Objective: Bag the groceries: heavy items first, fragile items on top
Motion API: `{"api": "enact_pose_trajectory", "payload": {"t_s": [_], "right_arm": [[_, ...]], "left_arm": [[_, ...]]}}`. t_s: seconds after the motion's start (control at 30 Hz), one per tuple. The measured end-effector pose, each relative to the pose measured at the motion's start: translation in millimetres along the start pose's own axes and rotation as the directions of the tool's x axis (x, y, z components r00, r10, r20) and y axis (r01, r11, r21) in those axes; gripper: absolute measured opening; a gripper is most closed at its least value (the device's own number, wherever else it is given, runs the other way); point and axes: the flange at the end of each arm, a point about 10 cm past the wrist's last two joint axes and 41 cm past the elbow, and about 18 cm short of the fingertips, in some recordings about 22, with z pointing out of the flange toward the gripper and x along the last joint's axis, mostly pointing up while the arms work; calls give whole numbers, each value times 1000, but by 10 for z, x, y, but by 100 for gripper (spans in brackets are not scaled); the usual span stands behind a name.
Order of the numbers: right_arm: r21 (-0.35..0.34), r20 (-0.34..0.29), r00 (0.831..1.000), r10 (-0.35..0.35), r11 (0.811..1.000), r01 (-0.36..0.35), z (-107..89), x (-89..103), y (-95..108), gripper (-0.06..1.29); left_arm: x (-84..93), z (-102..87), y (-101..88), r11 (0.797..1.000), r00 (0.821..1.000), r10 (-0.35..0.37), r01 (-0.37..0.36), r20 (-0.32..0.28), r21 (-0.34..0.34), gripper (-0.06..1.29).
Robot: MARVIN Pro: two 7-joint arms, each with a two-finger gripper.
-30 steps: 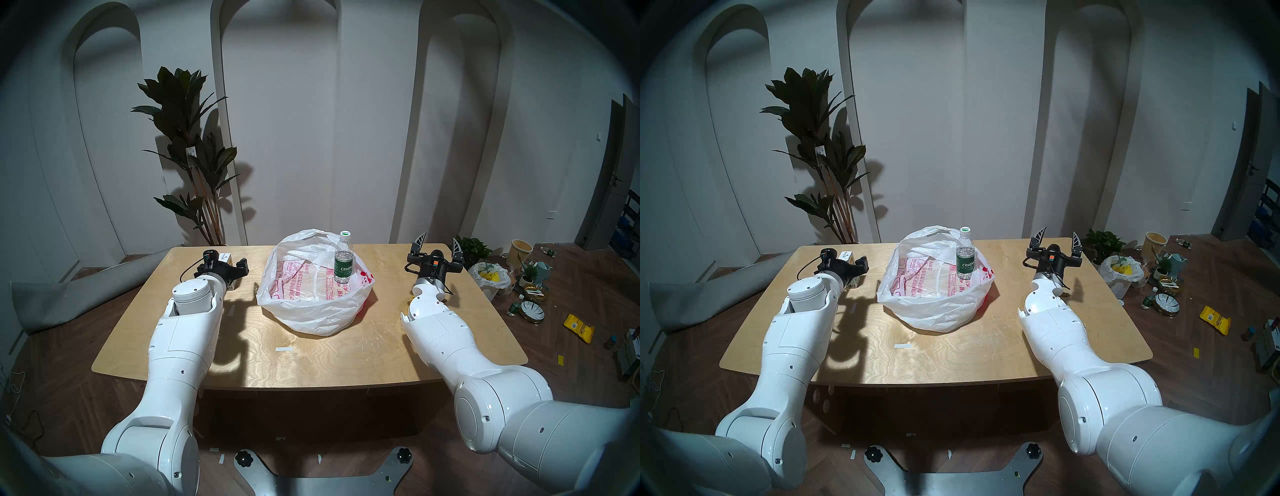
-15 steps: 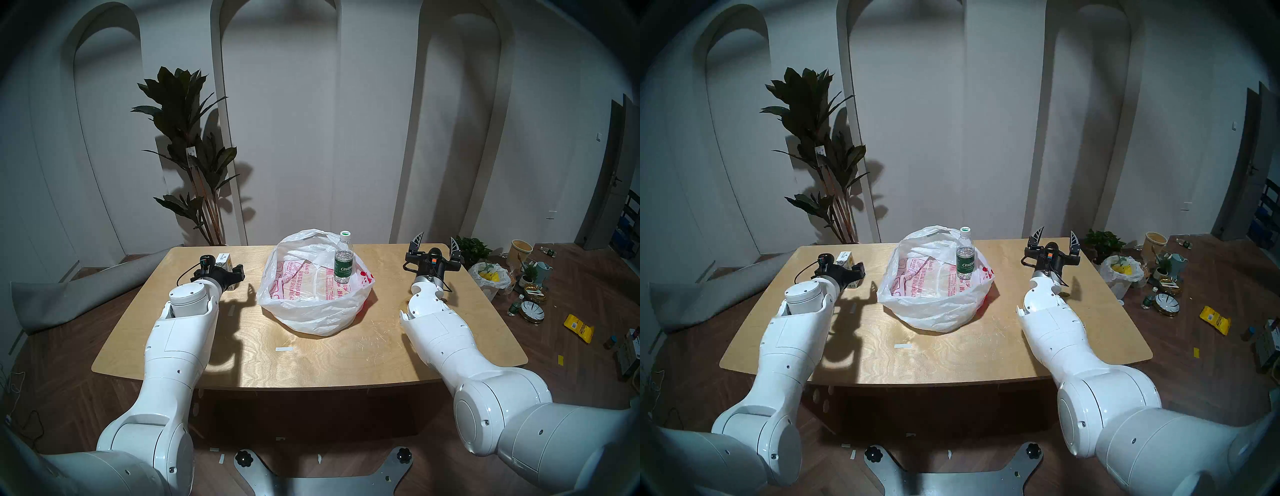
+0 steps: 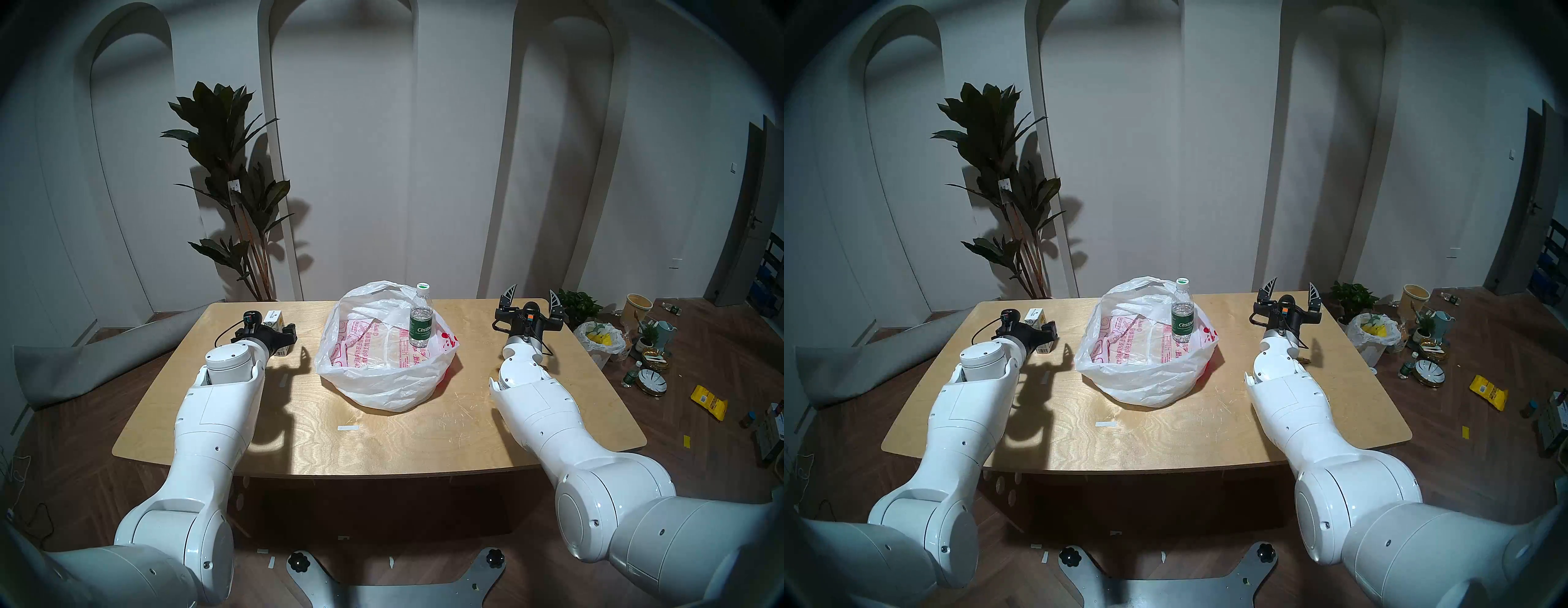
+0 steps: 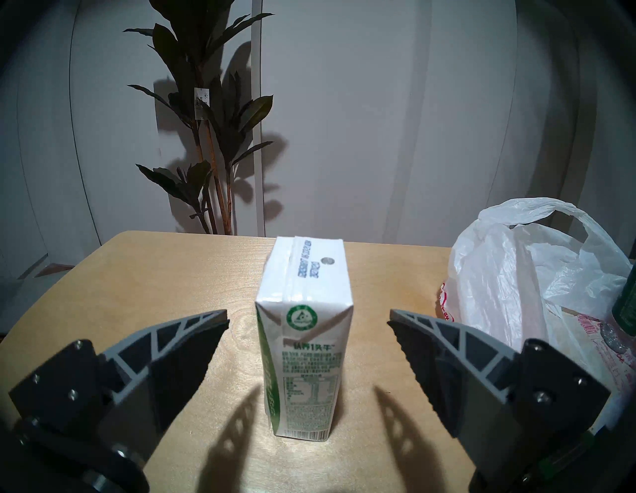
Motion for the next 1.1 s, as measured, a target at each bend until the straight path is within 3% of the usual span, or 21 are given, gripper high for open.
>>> {"api": "enact_pose_trajectory", "payload": {"t_s": [0.2, 0.27, 0.3, 0.37, 0.53, 1.1], "right_arm": [[5, 11, 1000, 0, 1000, 0, 4, 12, -8, 124], [6, 14, 1000, 0, 1000, 0, 6, 17, -10, 124], [7, 18, 1000, 0, 1000, 0, 8, 21, -11, 124], [8, 20, 1000, 0, 1000, 0, 11, 26, -13, 124], [9, 28, 1000, 2, 1000, -2, 23, 48, -14, 124], [9, 53, 999, 14, 1000, -14, 58, 134, 0, 124]], "left_arm": [[44, 29, -19, 1000, 1000, 11, -11, -2, 1, 122], [47, 37, -22, 1000, 1000, 15, -15, -2, 1, 98], [48, 45, -20, 1000, 1000, 18, -18, -1, -1, 75], [49, 50, -18, 1000, 1000, 20, -20, -1, -2, 66], [50, 72, -8, 1000, 1000, 28, -28, -2, -7, 28], [141, 122, 74, 997, 998, 65, -66, -21, -34, 27]]}}
